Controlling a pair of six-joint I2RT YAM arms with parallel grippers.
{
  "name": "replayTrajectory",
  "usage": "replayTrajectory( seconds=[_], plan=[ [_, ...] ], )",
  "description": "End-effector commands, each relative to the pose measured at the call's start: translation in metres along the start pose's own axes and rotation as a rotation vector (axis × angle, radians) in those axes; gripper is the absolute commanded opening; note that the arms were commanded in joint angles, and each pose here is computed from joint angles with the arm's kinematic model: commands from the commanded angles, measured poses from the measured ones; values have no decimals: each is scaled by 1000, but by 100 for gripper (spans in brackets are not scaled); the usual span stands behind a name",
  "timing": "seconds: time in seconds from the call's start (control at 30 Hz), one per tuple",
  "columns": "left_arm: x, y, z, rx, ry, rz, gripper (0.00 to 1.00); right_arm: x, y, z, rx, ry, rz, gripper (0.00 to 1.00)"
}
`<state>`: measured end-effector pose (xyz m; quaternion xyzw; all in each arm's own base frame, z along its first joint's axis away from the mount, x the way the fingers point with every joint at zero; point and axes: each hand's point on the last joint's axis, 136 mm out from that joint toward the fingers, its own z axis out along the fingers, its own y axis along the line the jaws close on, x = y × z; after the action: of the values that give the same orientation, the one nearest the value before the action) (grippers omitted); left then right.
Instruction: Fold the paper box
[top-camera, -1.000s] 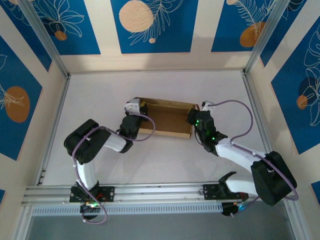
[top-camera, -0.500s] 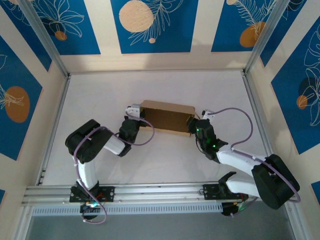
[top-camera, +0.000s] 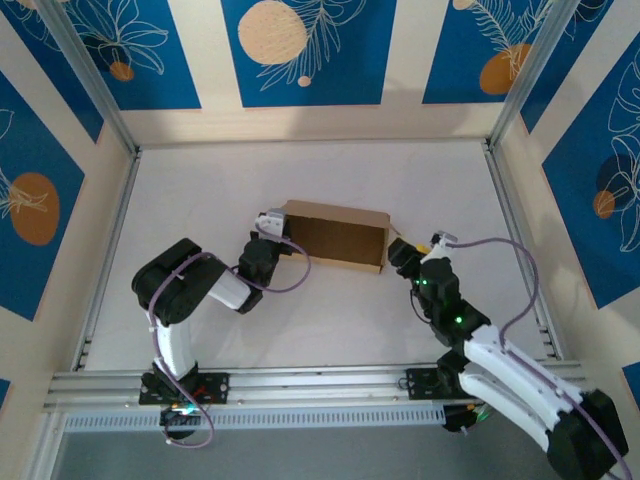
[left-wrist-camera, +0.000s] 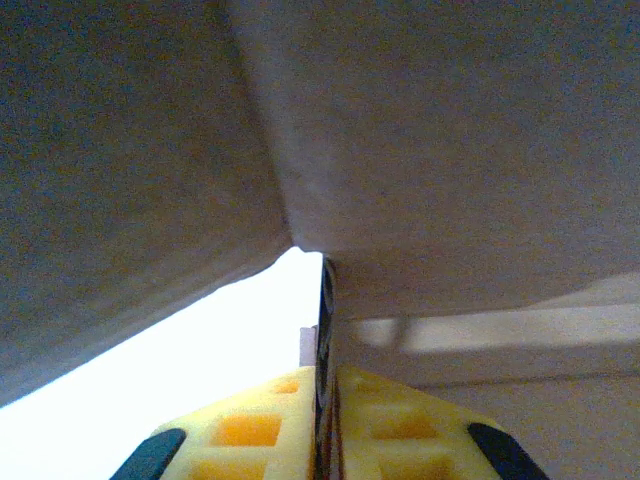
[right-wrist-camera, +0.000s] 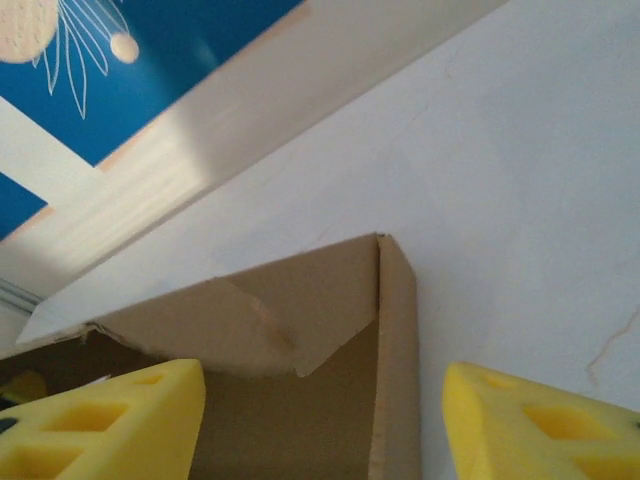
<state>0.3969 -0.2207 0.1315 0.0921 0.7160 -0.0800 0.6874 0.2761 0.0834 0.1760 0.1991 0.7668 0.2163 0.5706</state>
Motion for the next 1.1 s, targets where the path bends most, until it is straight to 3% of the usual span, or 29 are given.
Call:
replayTrajectory(
  seconds=[0.0, 0.1, 0.23, 0.3, 0.37, 0.43, 0.57, 0.77, 1.07],
  plan=[
    [-5, -4, 0, 15, -30, 0, 12, -14, -11, -15, 63, 5, 19, 57],
    [-6, -4, 0, 19, -33, -3, 12, -35, -17, -24, 168, 65, 76, 42],
    [-10, -6, 0, 27, -40, -10, 12, -61, 19, -10, 157, 224, 13, 31],
    [-11, -6, 0, 31, -44, -17, 12, -68, 37, -8, 182, 322, 36, 32],
    [-12, -7, 1, 34, -45, -17, 12, -67, 66, 2, 109, 433, 80, 32],
    [-10, -7, 0, 34, -41, -14, 12, -61, 93, 11, 27, 530, 154, 32],
    [-9, -5, 0, 25, -40, -16, 13, -39, 124, 35, 26, 681, 305, 32],
    [-15, -6, -1, 32, -51, -48, 16, 0, 127, 63, 174, 745, 271, 29],
    [-10, -3, -6, 27, -36, -61, 24, 52, 98, 60, 292, 789, 249, 28]
  ],
)
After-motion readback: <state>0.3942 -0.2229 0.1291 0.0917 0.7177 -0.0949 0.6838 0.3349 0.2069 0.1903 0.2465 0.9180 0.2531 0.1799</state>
